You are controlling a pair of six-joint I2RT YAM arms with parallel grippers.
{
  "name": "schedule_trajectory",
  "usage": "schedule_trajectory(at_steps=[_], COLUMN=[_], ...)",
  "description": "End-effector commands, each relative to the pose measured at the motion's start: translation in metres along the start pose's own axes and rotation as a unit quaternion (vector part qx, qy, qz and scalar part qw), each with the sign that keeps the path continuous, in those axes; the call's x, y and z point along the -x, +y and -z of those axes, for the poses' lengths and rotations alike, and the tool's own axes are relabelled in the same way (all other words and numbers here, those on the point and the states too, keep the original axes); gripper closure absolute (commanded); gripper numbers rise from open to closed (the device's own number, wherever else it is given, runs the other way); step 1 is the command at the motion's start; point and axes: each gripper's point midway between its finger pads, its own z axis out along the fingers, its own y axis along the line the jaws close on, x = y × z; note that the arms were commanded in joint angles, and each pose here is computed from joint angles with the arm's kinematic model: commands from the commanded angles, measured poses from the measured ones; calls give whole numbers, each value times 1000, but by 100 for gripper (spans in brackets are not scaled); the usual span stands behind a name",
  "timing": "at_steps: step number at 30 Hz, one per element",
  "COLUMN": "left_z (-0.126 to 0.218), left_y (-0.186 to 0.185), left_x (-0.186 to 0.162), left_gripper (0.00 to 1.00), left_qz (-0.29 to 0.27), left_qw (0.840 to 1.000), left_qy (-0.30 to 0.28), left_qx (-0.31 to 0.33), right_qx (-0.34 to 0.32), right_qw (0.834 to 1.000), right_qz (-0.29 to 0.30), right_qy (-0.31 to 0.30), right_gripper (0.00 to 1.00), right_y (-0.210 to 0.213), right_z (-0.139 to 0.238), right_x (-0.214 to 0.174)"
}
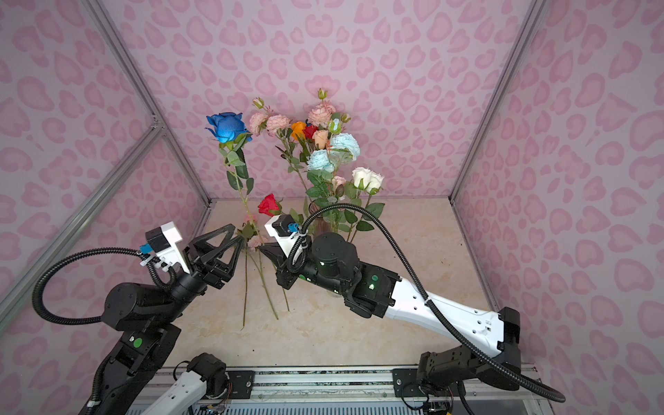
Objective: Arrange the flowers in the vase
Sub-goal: 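Lift the blue rose with the right gripper while the left gripper releases and withdraws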
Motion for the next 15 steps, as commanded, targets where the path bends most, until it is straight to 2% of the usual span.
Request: schedule_trajectory(at_steps=[1, 4, 7, 15], left_z=[14, 37, 57, 58], left_y=[40, 76, 101, 119], left_x=[-6, -18, -31, -63], left_gripper=[40, 40, 40, 41], left_qz=[7, 28, 44, 62], left_qw=[994, 978, 961, 953], left_qy=[-22, -42, -56, -17], left_qx=[108, 201, 266, 296], right_qx=[-53, -101, -156, -245], right_qw=[998, 992, 983, 960], right_qz=[33, 57, 84, 99], right_qy=[-19, -40, -52, -88], right_gripper=[100, 100, 100, 100], right_y=[-18, -35, -56, -109], right_z=[16, 39, 60, 90], right_x=[13, 27, 37, 55])
